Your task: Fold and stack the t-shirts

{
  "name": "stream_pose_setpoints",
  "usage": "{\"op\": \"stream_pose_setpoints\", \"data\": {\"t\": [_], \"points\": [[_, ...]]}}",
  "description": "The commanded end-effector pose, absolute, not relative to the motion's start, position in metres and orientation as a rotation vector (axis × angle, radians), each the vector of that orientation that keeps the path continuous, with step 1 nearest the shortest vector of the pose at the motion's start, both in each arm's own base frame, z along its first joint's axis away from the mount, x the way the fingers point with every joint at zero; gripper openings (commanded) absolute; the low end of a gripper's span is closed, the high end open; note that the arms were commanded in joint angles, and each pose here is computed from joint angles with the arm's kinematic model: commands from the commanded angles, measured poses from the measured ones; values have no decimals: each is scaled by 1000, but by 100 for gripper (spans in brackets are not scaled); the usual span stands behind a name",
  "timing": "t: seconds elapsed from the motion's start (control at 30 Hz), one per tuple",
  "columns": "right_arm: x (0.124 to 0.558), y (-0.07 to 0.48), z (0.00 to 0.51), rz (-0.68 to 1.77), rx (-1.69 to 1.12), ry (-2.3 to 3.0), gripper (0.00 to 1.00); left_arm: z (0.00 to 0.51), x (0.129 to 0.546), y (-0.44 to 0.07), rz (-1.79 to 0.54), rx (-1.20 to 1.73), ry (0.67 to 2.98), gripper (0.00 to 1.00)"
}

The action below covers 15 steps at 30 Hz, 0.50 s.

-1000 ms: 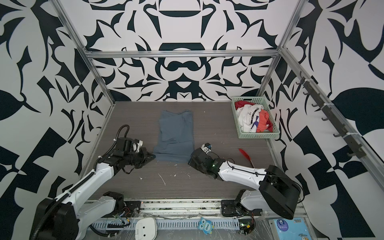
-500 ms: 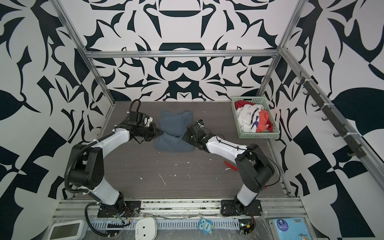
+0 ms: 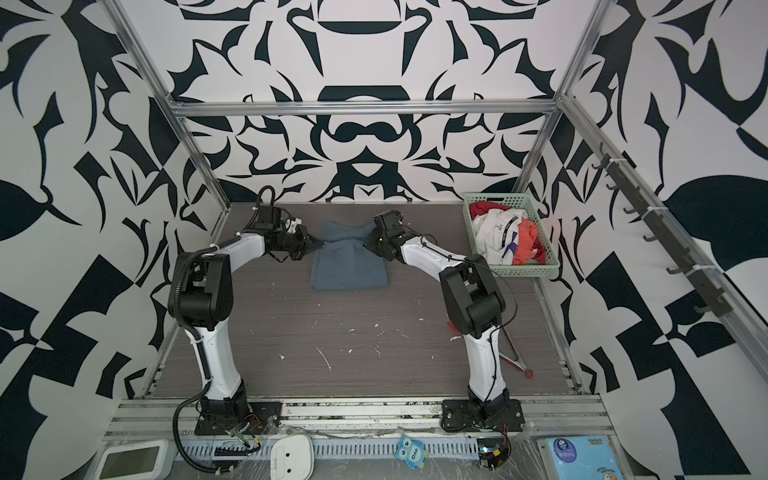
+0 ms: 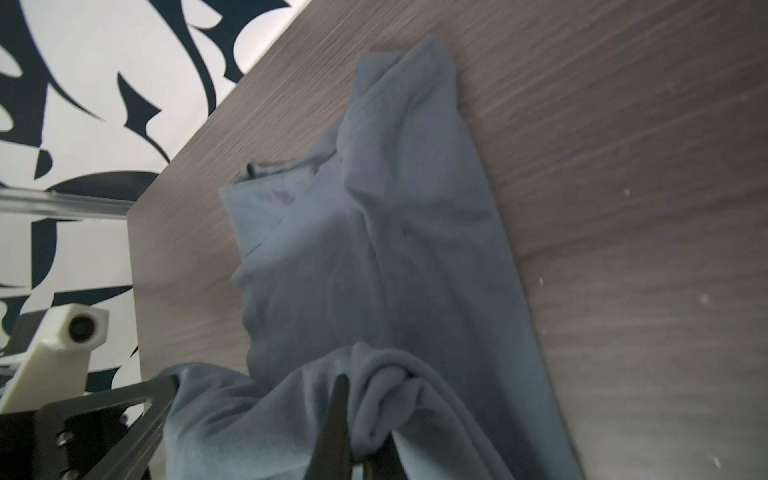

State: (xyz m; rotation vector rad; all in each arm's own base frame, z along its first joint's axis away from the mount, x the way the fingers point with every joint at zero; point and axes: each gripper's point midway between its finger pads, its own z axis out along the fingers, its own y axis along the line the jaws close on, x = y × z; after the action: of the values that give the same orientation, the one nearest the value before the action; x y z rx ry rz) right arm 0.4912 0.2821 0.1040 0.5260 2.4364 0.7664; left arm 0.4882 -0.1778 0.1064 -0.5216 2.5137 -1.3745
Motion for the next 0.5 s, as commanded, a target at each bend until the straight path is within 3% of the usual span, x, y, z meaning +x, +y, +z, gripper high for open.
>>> {"op": "stream_pose_setpoints", "data": {"t": [0.0, 0.47], "points": [[510, 282, 129, 798, 496, 2385, 0, 119, 503, -181, -1441, -490, 2478, 0], [567, 275, 119, 819, 568, 2319, 0, 101, 551, -179, -1507, -551, 2437, 0]]}}
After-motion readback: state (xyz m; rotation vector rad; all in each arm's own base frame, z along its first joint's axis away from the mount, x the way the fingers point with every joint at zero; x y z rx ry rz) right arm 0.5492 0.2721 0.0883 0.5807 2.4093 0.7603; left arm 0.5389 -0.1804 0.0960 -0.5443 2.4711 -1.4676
